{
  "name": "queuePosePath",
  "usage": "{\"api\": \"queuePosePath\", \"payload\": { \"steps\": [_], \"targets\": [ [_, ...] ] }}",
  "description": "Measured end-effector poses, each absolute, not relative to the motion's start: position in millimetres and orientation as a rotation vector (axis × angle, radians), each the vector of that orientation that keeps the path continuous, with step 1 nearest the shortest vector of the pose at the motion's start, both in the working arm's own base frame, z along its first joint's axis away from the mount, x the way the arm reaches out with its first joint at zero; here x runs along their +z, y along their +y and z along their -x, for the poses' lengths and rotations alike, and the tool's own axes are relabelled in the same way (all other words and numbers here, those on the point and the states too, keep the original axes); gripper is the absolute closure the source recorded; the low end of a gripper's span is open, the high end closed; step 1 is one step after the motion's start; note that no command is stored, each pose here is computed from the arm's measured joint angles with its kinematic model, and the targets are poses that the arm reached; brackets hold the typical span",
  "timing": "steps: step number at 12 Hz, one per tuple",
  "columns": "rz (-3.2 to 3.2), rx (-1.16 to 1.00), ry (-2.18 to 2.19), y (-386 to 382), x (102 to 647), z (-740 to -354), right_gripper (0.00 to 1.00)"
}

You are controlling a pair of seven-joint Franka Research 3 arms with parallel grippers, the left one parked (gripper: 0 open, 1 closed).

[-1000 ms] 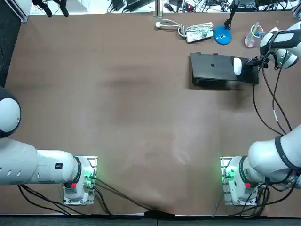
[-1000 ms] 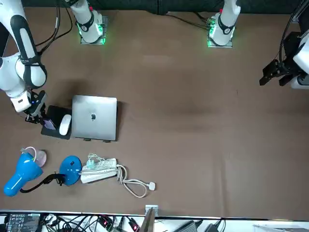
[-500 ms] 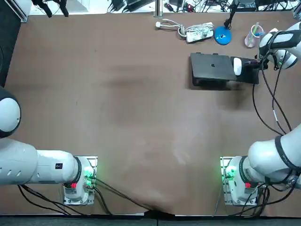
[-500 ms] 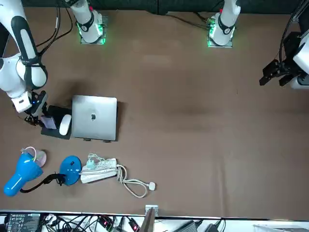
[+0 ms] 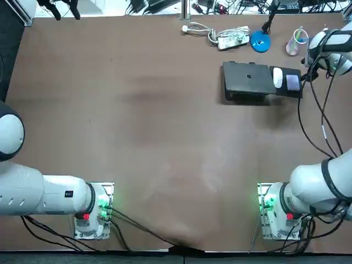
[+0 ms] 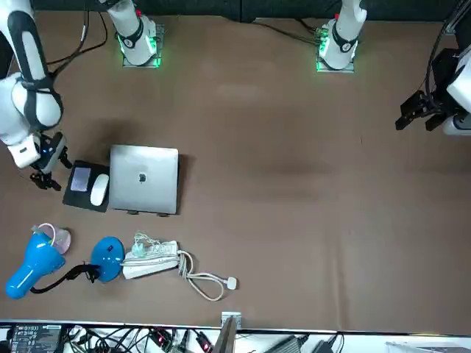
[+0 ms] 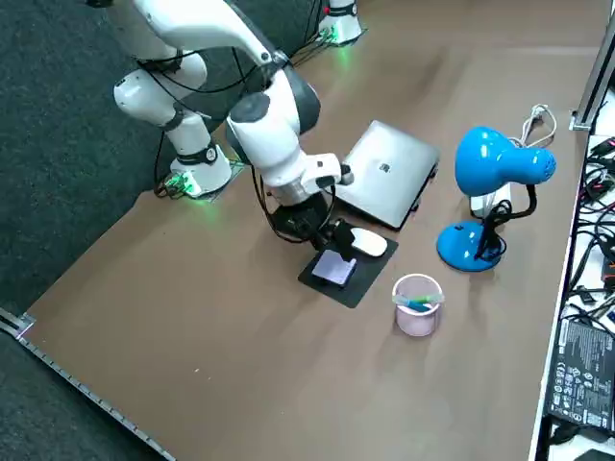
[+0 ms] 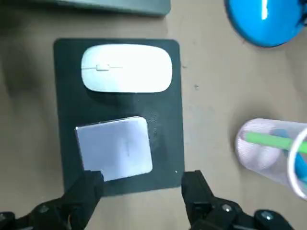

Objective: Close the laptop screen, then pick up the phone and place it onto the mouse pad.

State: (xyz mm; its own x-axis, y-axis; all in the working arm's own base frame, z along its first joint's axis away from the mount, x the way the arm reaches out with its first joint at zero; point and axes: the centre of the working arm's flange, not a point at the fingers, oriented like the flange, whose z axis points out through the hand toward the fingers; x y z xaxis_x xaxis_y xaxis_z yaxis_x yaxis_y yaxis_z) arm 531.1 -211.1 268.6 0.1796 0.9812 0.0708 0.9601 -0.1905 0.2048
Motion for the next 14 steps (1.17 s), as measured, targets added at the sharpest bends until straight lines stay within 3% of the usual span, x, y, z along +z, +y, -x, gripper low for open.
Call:
{"api": "queuePosePath", "payload": {
  "steps": [7, 10, 14],
  "targets": [
    [-2.684, 0.332, 1.679, -211, 391, -550, 0.0],
    [-2.9, 0.247, 1.446, -211, 446, -567, 0.0],
    [-3.026, 0.13, 1.164, -183, 476, -582, 0.0]
  ]
}}
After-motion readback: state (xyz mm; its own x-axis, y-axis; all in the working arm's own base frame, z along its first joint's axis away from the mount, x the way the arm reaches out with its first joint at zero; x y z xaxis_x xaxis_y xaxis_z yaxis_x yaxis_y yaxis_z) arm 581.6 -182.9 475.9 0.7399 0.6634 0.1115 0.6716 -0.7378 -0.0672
